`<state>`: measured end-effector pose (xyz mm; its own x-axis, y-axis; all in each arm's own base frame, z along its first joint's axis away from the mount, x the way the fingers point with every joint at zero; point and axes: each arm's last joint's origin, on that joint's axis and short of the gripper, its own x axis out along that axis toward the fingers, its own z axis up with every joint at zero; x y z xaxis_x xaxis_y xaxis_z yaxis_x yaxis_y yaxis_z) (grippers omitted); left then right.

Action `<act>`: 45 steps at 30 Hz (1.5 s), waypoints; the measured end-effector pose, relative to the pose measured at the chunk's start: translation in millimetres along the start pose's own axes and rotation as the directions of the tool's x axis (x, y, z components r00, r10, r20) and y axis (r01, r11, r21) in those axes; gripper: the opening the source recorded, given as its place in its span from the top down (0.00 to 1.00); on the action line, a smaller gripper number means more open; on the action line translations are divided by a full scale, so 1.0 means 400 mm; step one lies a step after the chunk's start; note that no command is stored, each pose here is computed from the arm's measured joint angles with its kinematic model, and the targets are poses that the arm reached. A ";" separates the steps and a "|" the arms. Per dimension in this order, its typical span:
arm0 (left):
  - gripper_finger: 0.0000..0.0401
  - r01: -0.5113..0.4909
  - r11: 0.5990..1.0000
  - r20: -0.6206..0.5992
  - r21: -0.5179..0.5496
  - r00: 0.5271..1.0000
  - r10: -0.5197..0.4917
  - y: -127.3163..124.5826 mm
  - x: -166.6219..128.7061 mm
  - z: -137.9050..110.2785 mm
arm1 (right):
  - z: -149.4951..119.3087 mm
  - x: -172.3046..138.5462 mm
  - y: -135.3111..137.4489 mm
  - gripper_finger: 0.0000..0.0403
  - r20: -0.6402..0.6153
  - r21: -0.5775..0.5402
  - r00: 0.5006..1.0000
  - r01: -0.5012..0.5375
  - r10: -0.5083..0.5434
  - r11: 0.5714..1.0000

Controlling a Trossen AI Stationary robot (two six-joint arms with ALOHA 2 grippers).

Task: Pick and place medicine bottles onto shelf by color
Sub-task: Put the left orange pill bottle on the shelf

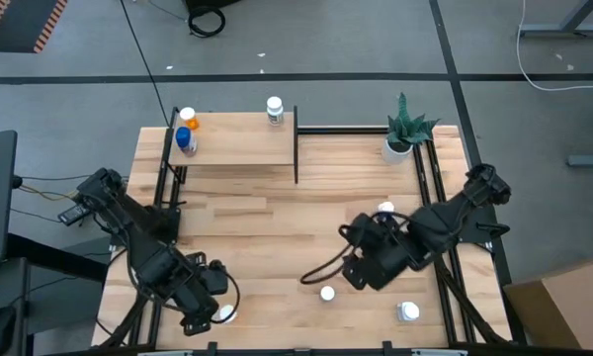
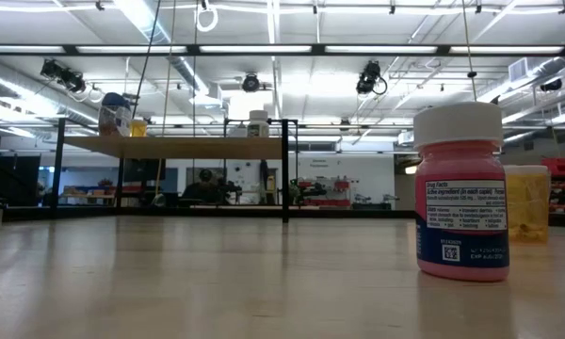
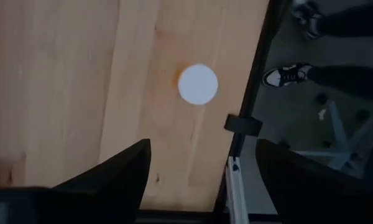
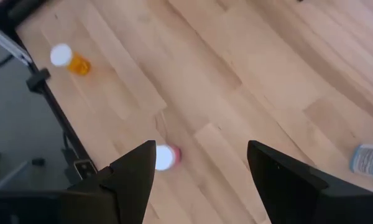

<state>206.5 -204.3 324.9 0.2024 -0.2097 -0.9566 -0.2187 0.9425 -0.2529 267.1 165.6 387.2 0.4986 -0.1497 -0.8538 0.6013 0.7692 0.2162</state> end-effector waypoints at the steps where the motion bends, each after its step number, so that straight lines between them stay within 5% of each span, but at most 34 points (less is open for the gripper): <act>1: 0.26 -0.014 0.999 -0.008 -0.047 1.000 0.014 0.004 0.002 0.003 | -0.006 -0.003 0.002 0.35 0.017 0.008 1.000 0.001 -0.001 1.000; 5: 0.26 -0.076 0.971 -0.052 -0.227 0.997 0.066 0.025 0.026 0.036 | -0.019 -0.012 0.008 0.35 0.074 0.034 0.997 0.006 -0.008 0.999; 16: 0.26 -0.114 0.945 -0.133 -0.306 0.988 0.076 -0.027 0.182 0.088 | -0.065 -0.034 0.020 0.35 0.084 -0.052 0.996 -0.009 0.013 0.999; 22: 0.26 -0.053 0.929 -0.100 -0.365 0.995 0.018 -0.056 0.235 0.109 | -0.079 -0.041 0.021 0.35 0.087 -0.102 0.996 -0.002 0.011 0.995; 45: 0.26 -0.217 0.913 -0.173 -0.344 0.971 0.166 -0.075 0.329 0.066 | -0.084 -0.043 0.022 0.35 0.070 -0.144 0.997 -0.008 0.018 0.990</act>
<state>264.7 -253.1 210.4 -0.0048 -0.0923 -0.9957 -0.5725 0.8166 -0.0730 242.8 195.9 387.7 0.5515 -0.1787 -0.8148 0.5014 0.8517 0.1526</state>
